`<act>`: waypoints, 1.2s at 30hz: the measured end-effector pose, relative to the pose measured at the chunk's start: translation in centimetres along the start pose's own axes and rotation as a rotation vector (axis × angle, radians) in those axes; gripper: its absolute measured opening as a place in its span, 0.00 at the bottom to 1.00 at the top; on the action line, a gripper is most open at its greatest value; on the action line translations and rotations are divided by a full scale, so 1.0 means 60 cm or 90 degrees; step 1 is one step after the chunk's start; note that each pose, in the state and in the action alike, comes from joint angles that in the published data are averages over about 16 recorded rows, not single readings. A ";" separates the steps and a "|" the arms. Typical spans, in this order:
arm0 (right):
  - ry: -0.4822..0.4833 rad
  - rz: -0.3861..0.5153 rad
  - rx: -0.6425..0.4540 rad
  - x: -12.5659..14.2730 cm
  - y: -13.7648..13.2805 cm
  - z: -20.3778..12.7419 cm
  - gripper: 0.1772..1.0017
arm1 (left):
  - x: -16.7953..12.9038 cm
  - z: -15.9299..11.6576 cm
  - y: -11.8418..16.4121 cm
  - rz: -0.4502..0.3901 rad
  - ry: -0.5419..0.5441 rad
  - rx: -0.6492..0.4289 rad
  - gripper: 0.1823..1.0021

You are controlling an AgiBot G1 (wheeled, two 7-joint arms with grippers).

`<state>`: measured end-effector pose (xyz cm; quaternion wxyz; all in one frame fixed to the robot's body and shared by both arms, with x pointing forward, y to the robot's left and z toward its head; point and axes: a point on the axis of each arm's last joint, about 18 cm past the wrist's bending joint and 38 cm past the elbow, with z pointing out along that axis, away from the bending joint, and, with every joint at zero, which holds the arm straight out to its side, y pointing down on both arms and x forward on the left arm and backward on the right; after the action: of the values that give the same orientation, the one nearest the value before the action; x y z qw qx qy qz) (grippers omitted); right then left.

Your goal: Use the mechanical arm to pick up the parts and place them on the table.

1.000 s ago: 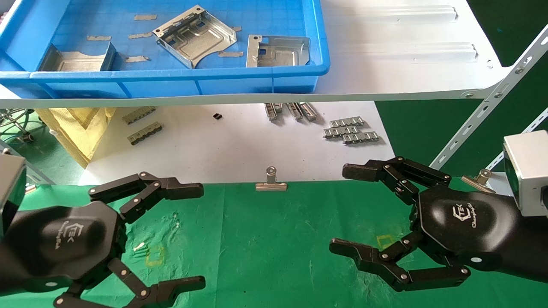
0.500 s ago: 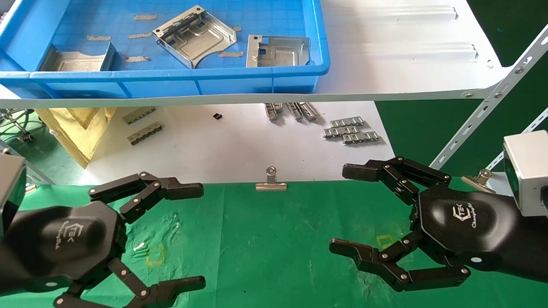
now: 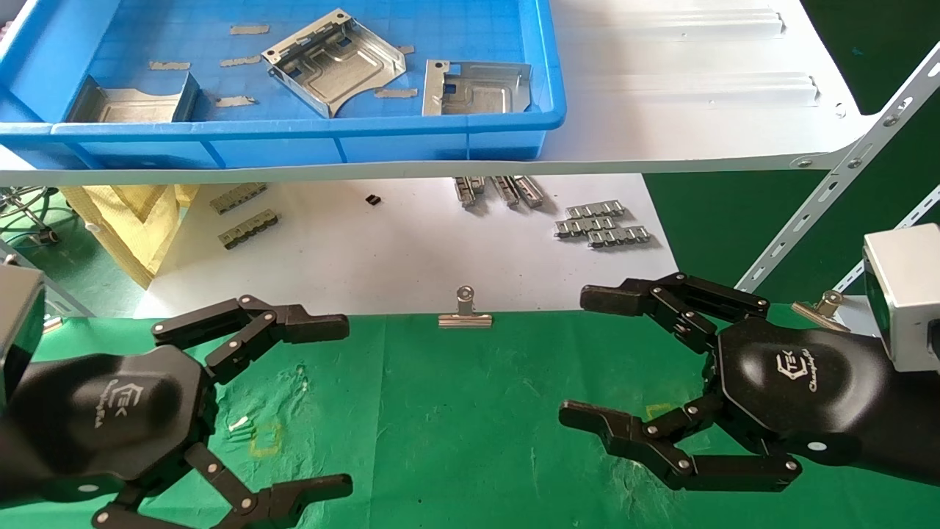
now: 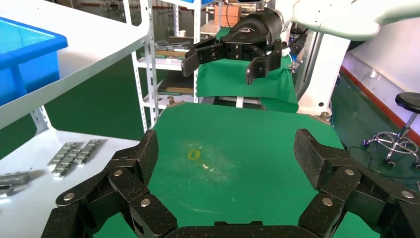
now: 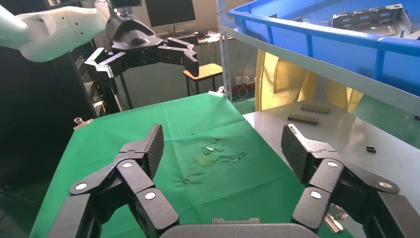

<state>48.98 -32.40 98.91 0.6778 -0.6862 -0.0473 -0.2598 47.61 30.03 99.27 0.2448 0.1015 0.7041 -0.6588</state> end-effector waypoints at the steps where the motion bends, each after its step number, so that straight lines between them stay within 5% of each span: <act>1: 0.000 0.000 0.000 0.000 0.000 0.000 0.89 | 0.000 0.000 0.000 0.000 0.000 0.000 1.00; 10: 0.000 0.000 0.000 0.000 0.000 0.000 0.72 | 0.000 0.000 0.000 0.000 0.000 0.000 1.00; 26: 0.000 0.000 0.000 0.000 0.000 0.000 0.26 | 0.000 0.000 0.000 0.000 0.000 0.000 1.00; 36: 0.000 0.000 0.000 0.000 0.000 0.000 0.09 | 0.000 0.000 0.000 0.000 0.000 0.000 1.00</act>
<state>48.98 -32.40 98.91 0.6778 -0.6862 -0.0473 -0.2598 47.61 30.03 99.27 0.2448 0.1015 0.7041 -0.6588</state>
